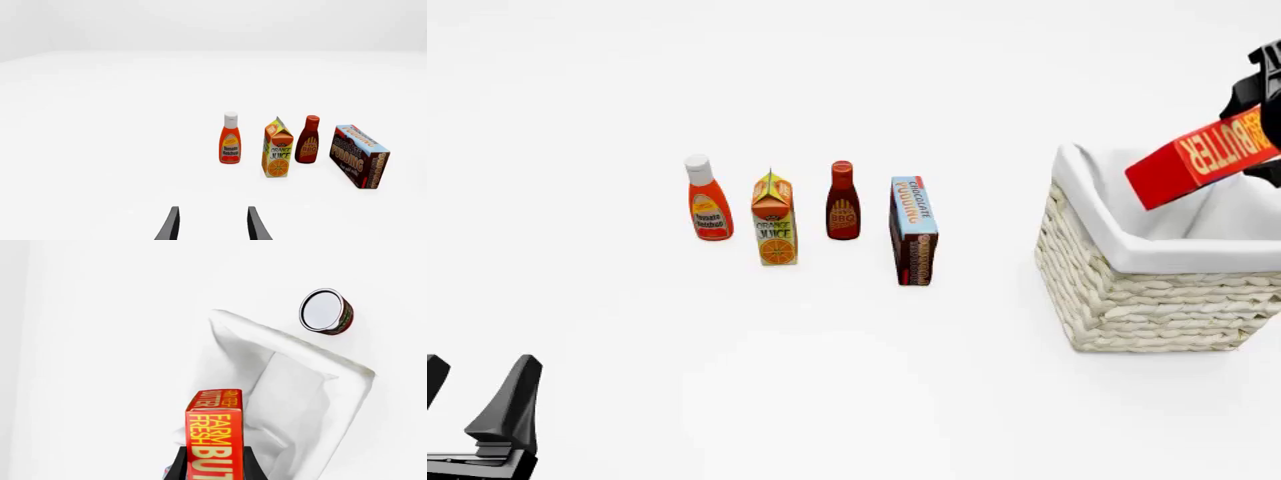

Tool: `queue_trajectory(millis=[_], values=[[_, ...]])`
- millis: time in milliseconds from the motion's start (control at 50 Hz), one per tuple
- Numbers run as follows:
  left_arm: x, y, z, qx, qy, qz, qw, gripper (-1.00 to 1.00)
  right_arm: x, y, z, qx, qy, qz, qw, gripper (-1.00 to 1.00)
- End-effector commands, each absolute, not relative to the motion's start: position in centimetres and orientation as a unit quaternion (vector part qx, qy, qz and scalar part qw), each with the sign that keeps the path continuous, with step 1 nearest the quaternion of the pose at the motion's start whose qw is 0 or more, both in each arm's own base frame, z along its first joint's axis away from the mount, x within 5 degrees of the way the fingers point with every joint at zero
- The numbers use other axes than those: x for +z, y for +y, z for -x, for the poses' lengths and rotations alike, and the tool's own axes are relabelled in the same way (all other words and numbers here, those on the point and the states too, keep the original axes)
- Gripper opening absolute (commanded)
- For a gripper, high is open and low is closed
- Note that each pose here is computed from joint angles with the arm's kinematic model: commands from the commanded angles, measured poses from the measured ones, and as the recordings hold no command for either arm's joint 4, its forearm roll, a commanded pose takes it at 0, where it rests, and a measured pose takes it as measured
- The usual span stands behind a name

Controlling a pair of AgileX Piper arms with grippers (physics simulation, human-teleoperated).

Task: Pick the butter and place it in the basket.

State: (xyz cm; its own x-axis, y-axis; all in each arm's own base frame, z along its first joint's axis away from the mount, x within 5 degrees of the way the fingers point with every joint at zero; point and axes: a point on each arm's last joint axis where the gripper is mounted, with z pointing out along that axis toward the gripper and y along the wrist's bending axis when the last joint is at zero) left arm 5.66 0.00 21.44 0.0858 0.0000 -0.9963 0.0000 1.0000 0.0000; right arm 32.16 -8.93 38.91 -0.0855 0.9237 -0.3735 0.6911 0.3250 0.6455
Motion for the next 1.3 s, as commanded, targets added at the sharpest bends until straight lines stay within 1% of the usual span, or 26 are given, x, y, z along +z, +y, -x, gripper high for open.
queue_trajectory(millis=[20,600,1300], values=[[21.4,0.0,-5.7,0.0,0.676,0.0,0.737,1.0,39.1,-9.0,-32.1,0.166,0.705,-0.572,0.386,-1.0],[21.4,0.0,-5.7,0.0,0.676,0.0,0.737,1.0,37.9,-10.0,-32.6,0.167,0.69,-0.593,0.38,-1.0],[21.4,0.0,-5.7,0.0,0.676,0.0,0.737,1.0,35.7,-10.4,-33.4,0.163,0.688,-0.603,0.369,-1.0]])
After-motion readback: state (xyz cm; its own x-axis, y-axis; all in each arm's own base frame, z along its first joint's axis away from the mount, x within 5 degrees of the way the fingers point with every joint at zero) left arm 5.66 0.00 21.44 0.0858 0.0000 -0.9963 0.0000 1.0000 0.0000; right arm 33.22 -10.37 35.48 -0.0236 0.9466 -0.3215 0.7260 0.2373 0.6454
